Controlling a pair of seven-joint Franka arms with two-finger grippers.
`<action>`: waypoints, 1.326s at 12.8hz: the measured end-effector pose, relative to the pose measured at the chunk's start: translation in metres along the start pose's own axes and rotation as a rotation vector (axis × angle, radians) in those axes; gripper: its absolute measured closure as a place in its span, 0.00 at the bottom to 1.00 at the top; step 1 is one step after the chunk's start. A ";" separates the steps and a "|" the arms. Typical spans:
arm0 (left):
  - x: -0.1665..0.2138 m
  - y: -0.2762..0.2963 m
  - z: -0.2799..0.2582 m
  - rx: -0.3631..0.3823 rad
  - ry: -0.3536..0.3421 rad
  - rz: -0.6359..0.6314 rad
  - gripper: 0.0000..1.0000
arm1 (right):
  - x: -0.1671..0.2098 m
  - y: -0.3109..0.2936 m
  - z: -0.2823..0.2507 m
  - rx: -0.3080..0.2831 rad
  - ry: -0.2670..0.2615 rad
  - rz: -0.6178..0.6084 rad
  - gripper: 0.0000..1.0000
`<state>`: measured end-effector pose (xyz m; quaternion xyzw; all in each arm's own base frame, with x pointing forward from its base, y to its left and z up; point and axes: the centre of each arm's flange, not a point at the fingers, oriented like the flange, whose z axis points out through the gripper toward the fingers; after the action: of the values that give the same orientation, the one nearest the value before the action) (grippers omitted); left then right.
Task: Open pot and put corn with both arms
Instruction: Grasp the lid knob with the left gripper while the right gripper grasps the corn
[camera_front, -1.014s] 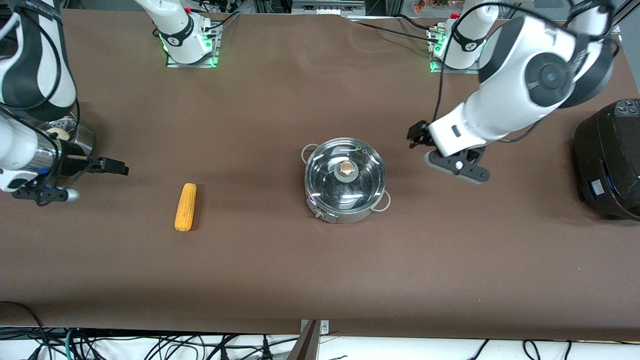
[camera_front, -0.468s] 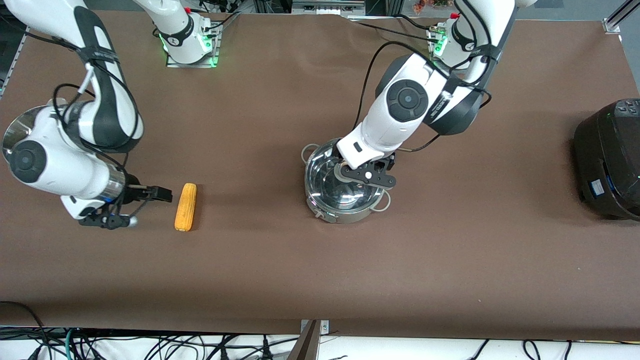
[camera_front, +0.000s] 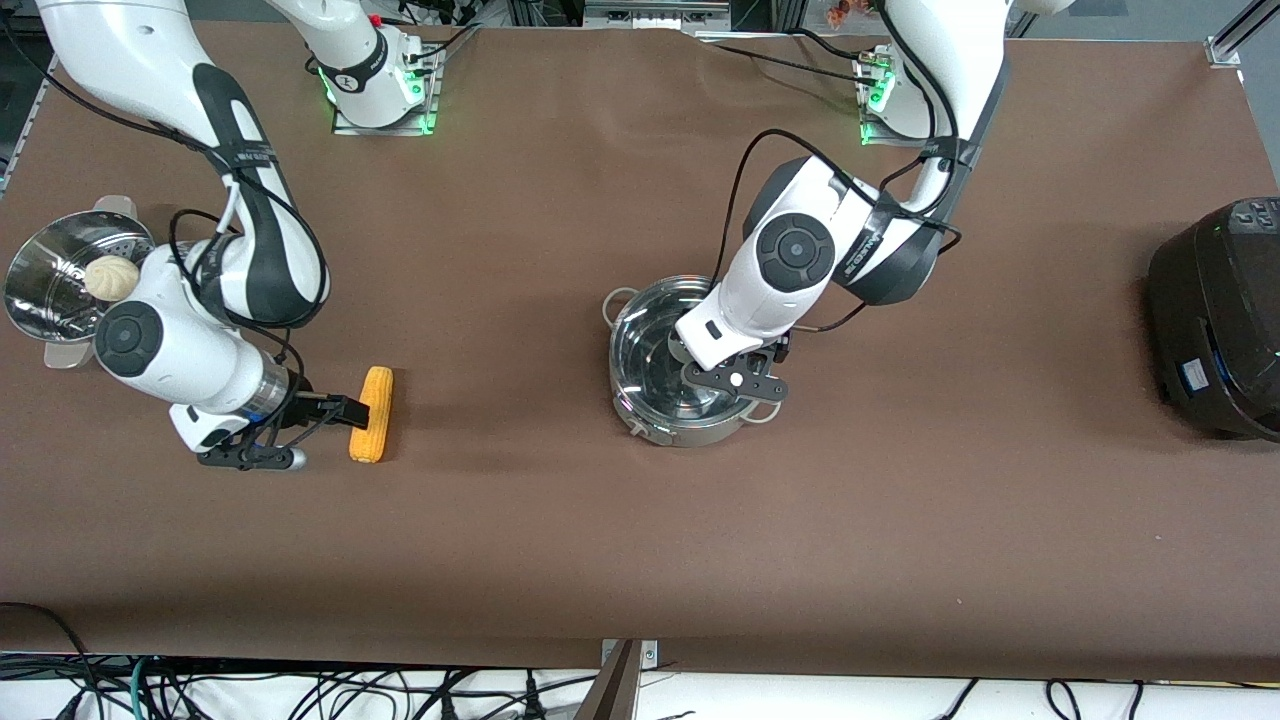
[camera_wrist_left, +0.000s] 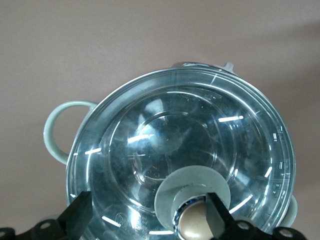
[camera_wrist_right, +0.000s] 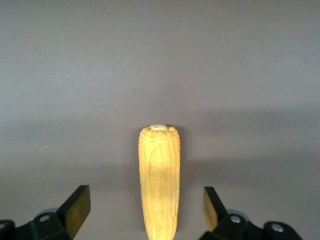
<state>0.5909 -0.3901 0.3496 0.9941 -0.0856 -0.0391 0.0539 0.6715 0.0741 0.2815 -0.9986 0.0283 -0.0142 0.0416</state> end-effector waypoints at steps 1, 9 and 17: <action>0.001 0.001 -0.002 -0.002 0.004 0.001 0.00 | -0.001 0.002 0.010 -0.001 0.007 0.002 0.00; -0.003 0.013 -0.003 -0.026 -0.002 0.001 0.00 | -0.020 0.006 0.072 -0.009 0.026 0.004 0.00; -0.010 0.028 0.019 -0.016 -0.033 0.020 0.09 | -0.034 -0.008 0.088 -0.011 0.030 -0.022 0.00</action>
<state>0.5744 -0.4181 0.3344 0.9919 -0.0962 -0.0555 0.0608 0.6410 0.0916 0.1936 -0.9988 0.0180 -0.0295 0.0353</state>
